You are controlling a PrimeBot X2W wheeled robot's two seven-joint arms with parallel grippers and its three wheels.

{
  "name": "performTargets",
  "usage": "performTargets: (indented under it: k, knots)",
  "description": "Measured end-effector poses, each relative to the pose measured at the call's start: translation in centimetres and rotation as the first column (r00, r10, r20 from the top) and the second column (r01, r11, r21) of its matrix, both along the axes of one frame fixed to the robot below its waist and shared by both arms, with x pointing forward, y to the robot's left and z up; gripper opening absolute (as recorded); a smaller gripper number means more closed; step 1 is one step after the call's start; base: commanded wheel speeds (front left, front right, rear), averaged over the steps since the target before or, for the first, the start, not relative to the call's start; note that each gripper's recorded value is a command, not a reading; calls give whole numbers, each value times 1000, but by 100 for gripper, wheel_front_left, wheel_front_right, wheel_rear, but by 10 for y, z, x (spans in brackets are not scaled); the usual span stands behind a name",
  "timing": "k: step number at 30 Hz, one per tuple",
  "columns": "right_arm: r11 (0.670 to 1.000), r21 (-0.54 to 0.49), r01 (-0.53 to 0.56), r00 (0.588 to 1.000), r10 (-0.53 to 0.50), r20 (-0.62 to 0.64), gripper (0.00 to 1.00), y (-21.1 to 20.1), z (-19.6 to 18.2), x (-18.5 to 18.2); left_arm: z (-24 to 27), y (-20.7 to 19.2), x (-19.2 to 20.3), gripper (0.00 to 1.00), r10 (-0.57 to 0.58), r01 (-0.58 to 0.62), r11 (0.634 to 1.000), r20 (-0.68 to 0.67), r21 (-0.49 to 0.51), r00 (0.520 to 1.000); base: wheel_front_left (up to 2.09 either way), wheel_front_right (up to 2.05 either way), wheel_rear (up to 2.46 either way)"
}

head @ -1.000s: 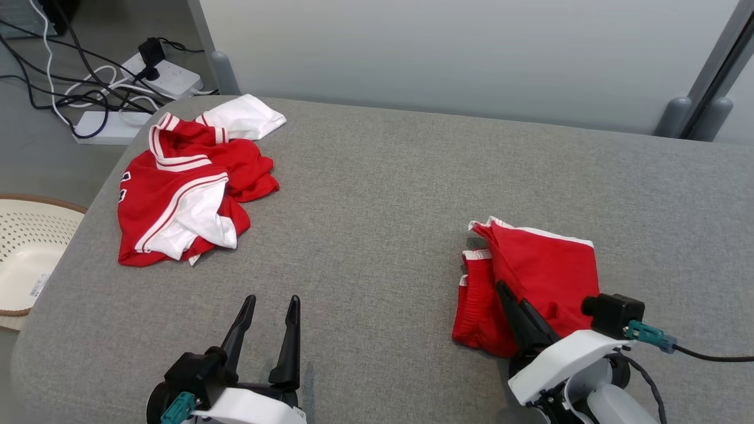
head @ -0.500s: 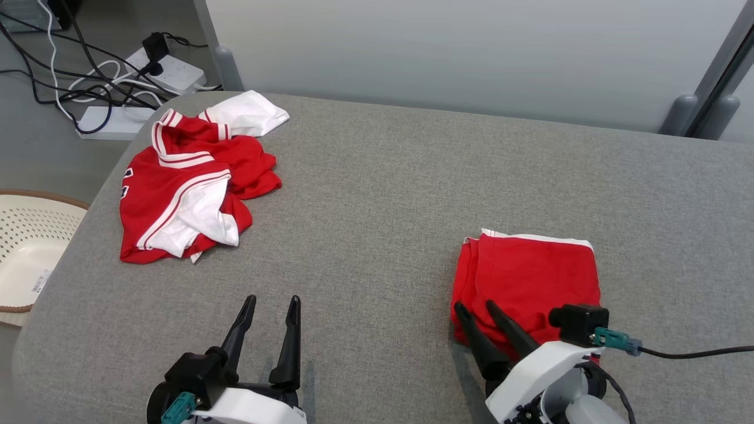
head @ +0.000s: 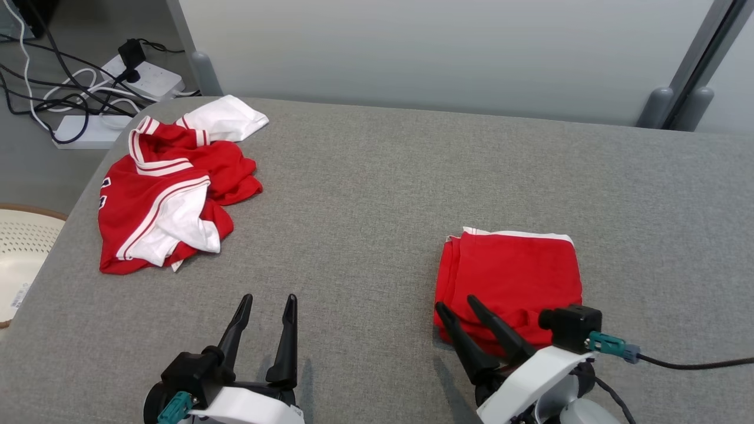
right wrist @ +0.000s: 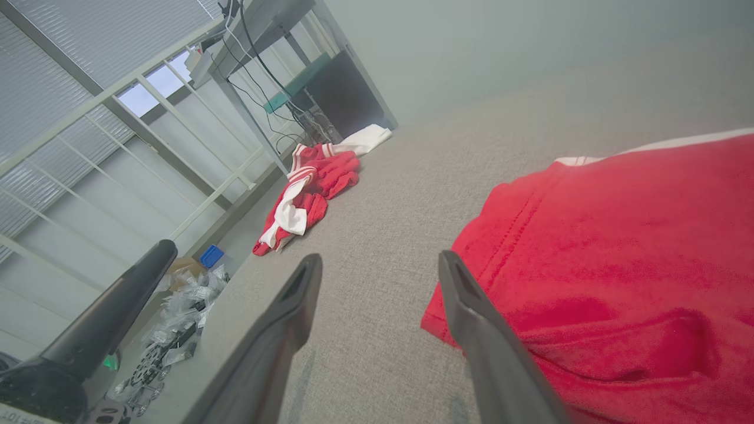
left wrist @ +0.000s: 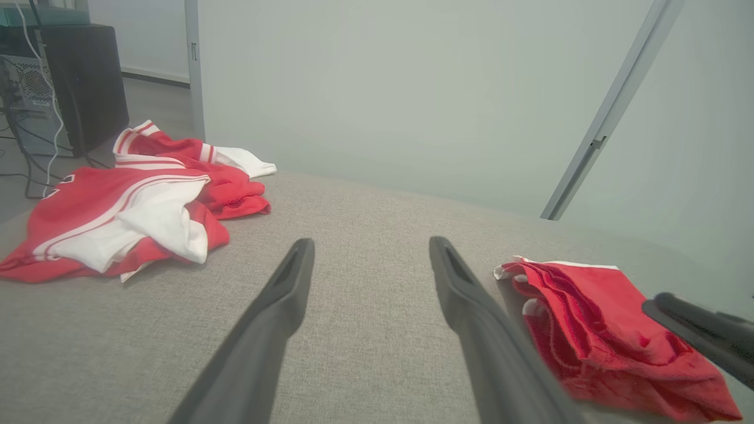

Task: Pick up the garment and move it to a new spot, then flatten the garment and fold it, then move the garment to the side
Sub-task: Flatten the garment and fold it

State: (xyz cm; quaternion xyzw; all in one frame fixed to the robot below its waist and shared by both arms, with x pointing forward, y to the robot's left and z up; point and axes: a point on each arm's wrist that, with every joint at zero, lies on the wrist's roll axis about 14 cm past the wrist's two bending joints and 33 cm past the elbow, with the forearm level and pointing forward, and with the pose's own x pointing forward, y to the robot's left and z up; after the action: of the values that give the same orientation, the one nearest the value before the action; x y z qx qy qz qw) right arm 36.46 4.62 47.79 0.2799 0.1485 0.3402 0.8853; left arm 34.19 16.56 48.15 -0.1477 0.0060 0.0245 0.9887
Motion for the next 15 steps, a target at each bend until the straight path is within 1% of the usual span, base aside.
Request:
performTargets:
  k: [3, 7, 11, 13, 15]
  knots:
    - [999, -17, 52, 994, -50, 94, 100, -16, 10, 8, 3, -1, 3, 100, -4, 4, 1000, 9, 0, 1000, 0, 0, 0]
    - [986, -97, 139, 970, -115, 214, 100, -44, 16, 22, 9, -2, 6, 100, -8, 8, 1000, 30, -1, 1000, 0, 0, 0]
    - [960, -163, 229, 937, -172, 303, 100, -70, 23, 31, 21, -1, 10, 100, -8, 8, 1000, 67, 3, 998, 0, 0, 0]
    - [940, -189, 283, 913, -203, 355, 100, -85, 30, 35, 26, -1, 12, 100, -13, 12, 1000, 85, 11, 996, 0, 0, 0]
    - [918, -191, 348, 884, -253, 392, 100, -103, 39, 39, 28, -4, 14, 100, -21, 19, 1000, 93, 15, 995, 0, 0, 0]
